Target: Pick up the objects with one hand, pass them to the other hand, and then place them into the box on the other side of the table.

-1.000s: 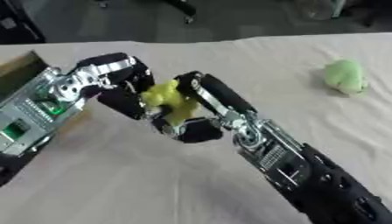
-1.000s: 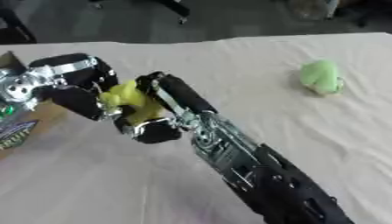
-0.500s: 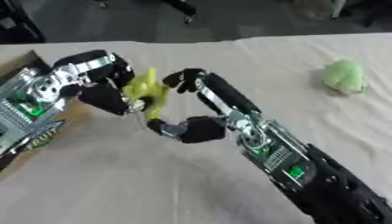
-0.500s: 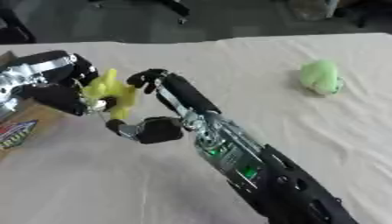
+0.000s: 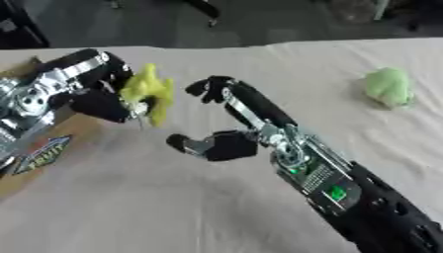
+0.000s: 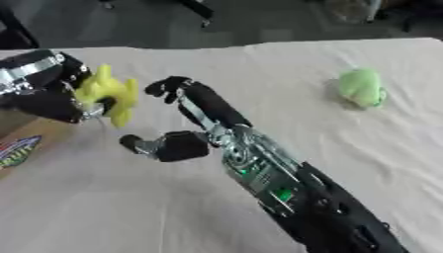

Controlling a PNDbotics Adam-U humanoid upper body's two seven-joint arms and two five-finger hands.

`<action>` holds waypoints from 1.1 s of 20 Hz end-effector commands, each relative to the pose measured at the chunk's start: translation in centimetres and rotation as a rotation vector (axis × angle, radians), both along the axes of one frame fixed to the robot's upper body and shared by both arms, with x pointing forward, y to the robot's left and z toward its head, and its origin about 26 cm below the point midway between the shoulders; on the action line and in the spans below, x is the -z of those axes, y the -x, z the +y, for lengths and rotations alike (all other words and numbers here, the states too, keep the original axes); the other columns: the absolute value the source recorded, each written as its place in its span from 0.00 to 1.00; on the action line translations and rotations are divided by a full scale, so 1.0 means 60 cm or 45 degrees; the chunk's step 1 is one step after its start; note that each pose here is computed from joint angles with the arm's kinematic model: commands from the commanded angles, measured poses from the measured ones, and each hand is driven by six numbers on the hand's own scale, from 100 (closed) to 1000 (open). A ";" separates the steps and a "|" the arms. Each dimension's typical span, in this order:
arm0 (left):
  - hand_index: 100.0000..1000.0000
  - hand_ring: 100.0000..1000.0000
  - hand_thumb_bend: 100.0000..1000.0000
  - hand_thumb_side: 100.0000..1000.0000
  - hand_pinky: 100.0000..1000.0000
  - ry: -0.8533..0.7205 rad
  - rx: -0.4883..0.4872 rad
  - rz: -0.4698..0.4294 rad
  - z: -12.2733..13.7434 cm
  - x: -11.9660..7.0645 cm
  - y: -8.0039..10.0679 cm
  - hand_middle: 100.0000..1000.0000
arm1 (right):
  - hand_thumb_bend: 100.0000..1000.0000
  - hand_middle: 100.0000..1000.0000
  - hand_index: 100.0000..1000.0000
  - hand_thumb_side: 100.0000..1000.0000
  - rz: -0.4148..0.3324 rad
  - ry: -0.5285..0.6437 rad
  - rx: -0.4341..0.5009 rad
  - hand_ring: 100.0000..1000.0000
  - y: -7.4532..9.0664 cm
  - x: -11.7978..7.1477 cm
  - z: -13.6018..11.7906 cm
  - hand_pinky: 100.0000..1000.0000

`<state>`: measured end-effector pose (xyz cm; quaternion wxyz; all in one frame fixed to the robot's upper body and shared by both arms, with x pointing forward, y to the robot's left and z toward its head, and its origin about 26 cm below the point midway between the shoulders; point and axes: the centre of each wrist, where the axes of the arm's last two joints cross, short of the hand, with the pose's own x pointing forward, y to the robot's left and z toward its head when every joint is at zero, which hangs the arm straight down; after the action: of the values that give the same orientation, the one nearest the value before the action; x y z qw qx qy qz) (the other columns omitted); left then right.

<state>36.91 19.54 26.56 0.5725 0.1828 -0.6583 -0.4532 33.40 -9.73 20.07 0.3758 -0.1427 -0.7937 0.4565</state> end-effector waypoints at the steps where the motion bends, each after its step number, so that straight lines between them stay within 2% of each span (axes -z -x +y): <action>1: 0.28 0.45 0.00 0.06 0.38 0.030 -0.068 -0.102 0.030 -0.031 0.010 0.25 | 0.50 0.72 0.81 0.49 -0.048 -0.023 0.013 0.72 0.003 -0.019 -0.013 0.75; 5: 0.28 0.44 0.00 0.04 0.35 0.097 -0.203 -0.212 0.079 -0.050 0.022 0.23 | 0.48 0.71 0.79 0.47 -0.046 -0.056 0.054 0.71 0.003 -0.021 -0.035 0.75; 12: 0.27 0.43 0.00 0.04 0.34 0.182 -0.530 -0.385 0.187 -0.066 0.039 0.22 | 0.40 0.70 0.78 0.44 -0.062 -0.165 0.261 0.70 -0.002 -0.034 -0.104 0.74; 16: 0.27 0.43 0.00 0.04 0.33 0.220 -0.686 -0.434 0.236 -0.060 0.041 0.22 | 0.40 0.69 0.77 0.43 -0.078 -0.230 0.364 0.69 -0.003 -0.041 -0.137 0.74; 22: 0.28 0.43 0.00 0.03 0.33 0.232 -0.871 -0.448 0.296 -0.045 0.042 0.22 | 0.40 0.68 0.77 0.41 -0.135 -0.298 0.519 0.68 -0.007 -0.053 -0.183 0.74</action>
<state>34.86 35.97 27.40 0.6009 0.3880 -0.6819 -0.1526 34.07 -19.82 21.82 0.4491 -0.2627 -0.8061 0.2820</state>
